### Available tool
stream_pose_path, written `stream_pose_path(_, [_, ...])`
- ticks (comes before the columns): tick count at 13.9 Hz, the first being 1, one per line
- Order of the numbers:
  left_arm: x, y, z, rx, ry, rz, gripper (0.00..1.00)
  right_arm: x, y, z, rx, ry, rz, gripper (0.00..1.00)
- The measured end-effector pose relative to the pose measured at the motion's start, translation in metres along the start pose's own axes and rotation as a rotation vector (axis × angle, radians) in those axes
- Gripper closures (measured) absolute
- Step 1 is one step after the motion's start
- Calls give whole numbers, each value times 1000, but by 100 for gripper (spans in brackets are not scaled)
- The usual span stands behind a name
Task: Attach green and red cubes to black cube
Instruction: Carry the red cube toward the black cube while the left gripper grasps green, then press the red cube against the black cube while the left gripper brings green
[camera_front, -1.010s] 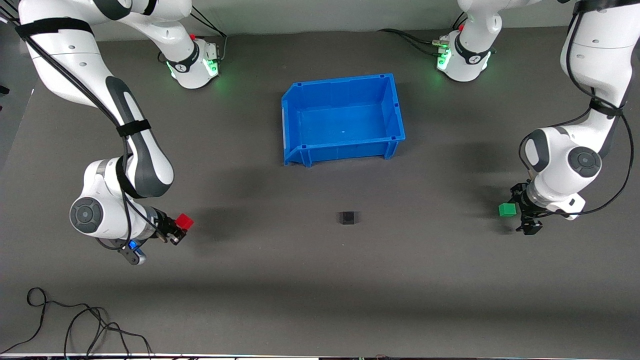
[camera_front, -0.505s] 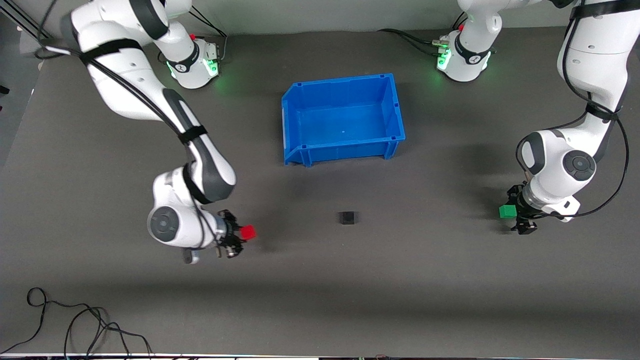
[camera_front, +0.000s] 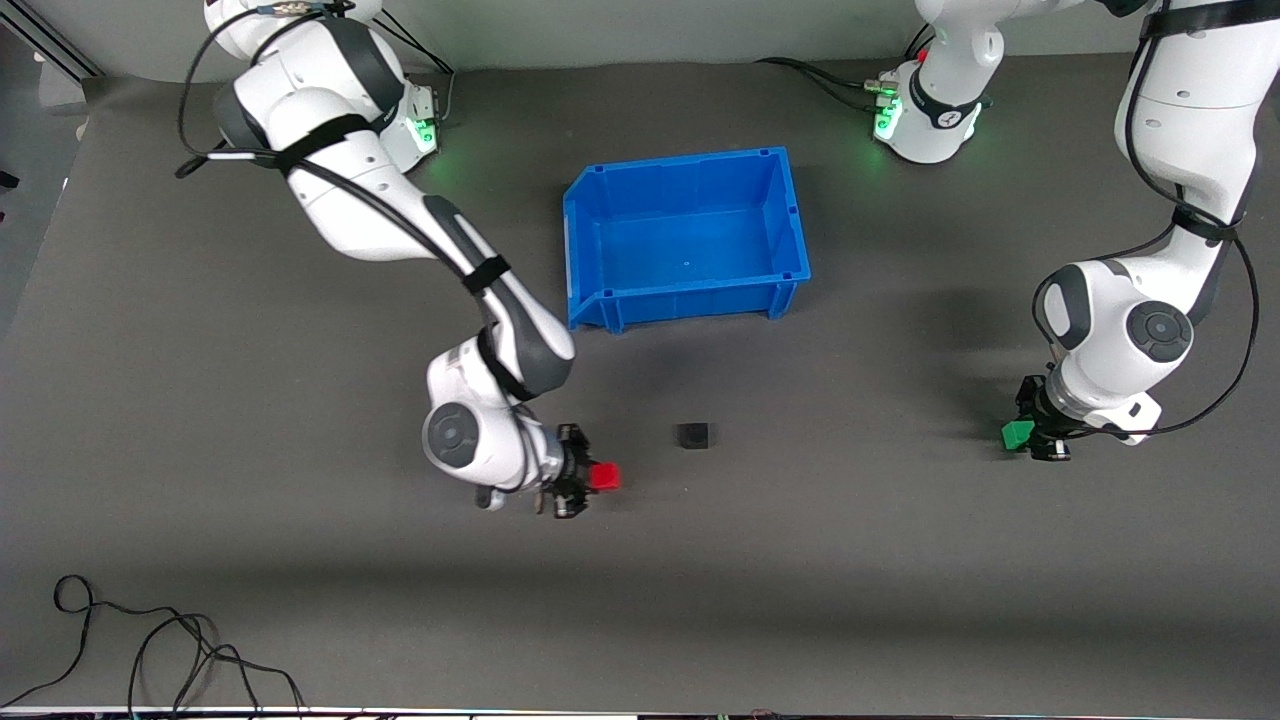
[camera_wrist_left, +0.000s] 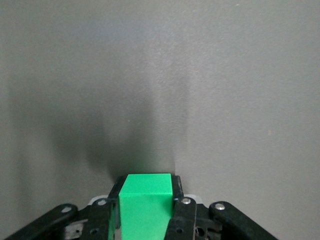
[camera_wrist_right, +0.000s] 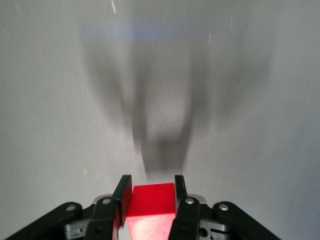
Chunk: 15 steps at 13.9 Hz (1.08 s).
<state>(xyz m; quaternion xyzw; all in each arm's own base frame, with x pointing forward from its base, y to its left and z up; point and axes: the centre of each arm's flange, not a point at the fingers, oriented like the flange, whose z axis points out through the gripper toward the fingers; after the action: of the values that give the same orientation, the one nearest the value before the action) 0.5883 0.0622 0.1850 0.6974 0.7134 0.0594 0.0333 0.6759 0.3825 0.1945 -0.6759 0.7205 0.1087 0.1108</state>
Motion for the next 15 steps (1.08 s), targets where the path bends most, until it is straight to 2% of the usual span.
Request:
stream_pose_path(2, [-2, 13, -10, 36, 1, 1, 63, -20, 9, 5, 4, -35, 20, 61])
stream_pose_path(5, [-28, 42, -38, 84, 2, -15, 63, -29, 14, 13, -11, -51, 47, 61])
stream_pose_path(9, [-94, 55, -54, 75, -4, -33, 63, -42, 30, 32, -41, -42, 50, 61])
stream_pose_path(15, [-195, 46, -67, 83, -10, -61, 63, -53, 41, 37, -55, -37, 34, 61])
